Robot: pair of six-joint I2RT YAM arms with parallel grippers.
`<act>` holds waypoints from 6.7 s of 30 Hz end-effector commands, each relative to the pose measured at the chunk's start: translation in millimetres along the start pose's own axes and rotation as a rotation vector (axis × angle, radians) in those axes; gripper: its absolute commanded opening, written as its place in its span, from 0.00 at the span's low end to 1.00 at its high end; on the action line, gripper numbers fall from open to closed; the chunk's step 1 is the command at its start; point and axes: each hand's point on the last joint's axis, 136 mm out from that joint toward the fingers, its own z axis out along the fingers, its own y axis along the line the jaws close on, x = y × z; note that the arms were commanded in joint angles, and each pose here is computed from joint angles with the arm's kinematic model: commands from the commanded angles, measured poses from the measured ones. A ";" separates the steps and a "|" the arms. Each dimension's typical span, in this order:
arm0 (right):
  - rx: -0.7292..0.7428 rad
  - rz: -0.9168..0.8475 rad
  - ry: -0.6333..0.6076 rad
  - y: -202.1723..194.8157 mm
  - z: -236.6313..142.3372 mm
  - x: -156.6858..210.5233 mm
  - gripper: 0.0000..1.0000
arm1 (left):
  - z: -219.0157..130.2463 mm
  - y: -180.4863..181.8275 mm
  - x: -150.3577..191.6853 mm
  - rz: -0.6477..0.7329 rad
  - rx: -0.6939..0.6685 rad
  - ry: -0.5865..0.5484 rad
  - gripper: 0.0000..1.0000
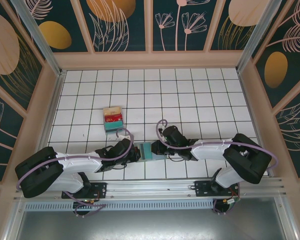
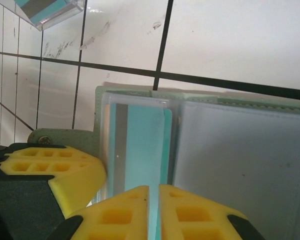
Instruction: Take the credit cards out of the card holder
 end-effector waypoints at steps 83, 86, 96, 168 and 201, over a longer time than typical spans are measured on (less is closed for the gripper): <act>-0.028 0.012 0.066 -4.2 13.5 8.2 0.18 | -1.7 17.1 4.5 -0.006 -0.051 0.007 0.00; -0.024 0.012 0.069 -5.4 14.3 8.6 0.14 | -0.9 15.8 4.2 -0.006 -0.048 0.009 0.00; 0.016 0.011 0.056 -15.4 9.5 6.7 0.00 | -2.1 17.0 4.7 0.000 -0.055 0.012 0.00; -0.437 -0.168 -0.319 50.5 -130.5 -32.3 0.00 | -99.0 -115.9 -62.5 -0.135 0.627 -0.257 0.43; -0.581 -0.184 -0.294 67.2 -141.5 -24.7 0.00 | -92.7 -153.5 -49.9 -0.071 0.759 -0.138 0.22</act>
